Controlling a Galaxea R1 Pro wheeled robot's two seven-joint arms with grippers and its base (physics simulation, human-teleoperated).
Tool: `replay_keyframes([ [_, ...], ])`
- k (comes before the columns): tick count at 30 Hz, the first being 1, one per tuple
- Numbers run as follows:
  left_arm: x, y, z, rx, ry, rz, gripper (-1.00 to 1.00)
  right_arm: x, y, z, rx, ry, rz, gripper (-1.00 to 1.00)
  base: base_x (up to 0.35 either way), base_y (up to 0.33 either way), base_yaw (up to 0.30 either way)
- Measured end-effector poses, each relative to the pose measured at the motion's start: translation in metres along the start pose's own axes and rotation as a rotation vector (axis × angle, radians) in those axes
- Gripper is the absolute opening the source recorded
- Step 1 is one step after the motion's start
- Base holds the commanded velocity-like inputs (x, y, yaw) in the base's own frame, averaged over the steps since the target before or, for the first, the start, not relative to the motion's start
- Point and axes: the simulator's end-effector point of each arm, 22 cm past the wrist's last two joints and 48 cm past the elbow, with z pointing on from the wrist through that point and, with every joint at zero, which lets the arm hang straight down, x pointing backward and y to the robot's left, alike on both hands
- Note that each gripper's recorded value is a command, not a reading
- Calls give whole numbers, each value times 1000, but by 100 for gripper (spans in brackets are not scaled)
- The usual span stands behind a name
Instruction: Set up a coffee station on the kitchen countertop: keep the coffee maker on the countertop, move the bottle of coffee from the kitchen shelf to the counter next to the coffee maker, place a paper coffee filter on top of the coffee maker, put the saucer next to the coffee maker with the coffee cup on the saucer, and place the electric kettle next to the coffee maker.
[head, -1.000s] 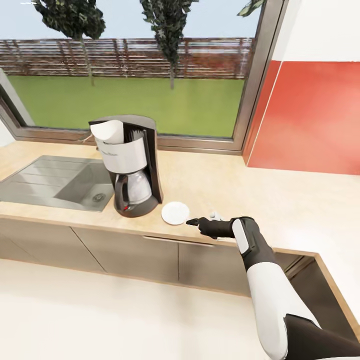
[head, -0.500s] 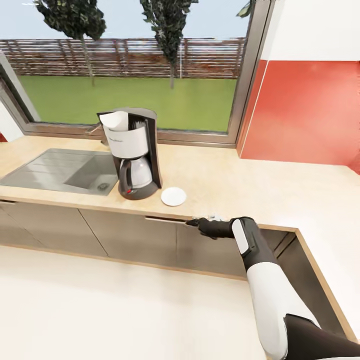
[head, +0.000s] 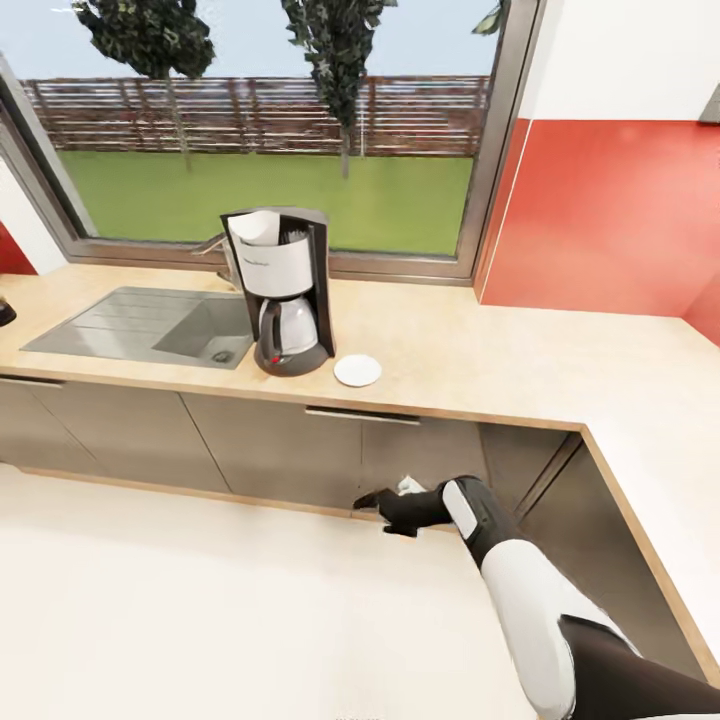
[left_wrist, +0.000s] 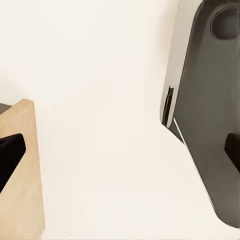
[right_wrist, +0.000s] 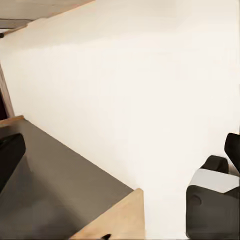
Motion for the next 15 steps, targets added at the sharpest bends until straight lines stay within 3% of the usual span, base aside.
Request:
replay_keyframes([
  [2, -3, -1, 0, 1, -14, 13, 100, 24, -18, 20, 19, 25, 24, 100, -13, 4, 0],
  [3, -8, -2, 0, 3, -37, 43, 100, 45, -41, 37, 65, 20, 31, 100, -4, 1, 0],
  [4, -13, -4, -1, 6, -57, 71, 100, 66, -69, 48, 144, 24, 37, 100, -2, 0, 0],
  [5, -17, -7, -1, 9, -81, 103, 100, 85, -122, 49, 310, -18, 39, 100, 0, 0, 0],
  [6, -18, -8, -1, 10, -89, 114, 100, 108, -155, 48, 399, -25, 53, 100, 0, 0, 0],
  [8, -20, -9, -1, 12, -104, 123, 100, 145, -204, 40, 541, -38, 63, 100, 0, 0, 0],
  [10, -20, -10, -2, 14, -112, 125, 100, 174, -233, 34, 617, -30, 44, 100, 0, 0, 0],
  [12, -14, -17, -2, 24, -112, 127, 100, 216, -270, 22, 704, 3, -23, 100, 0, 0, 0],
  [15, -7, -32, -3, 43, -124, 126, 100, 282, -316, 0, 796, 77, -174, 100, 0, 0, 0],
])
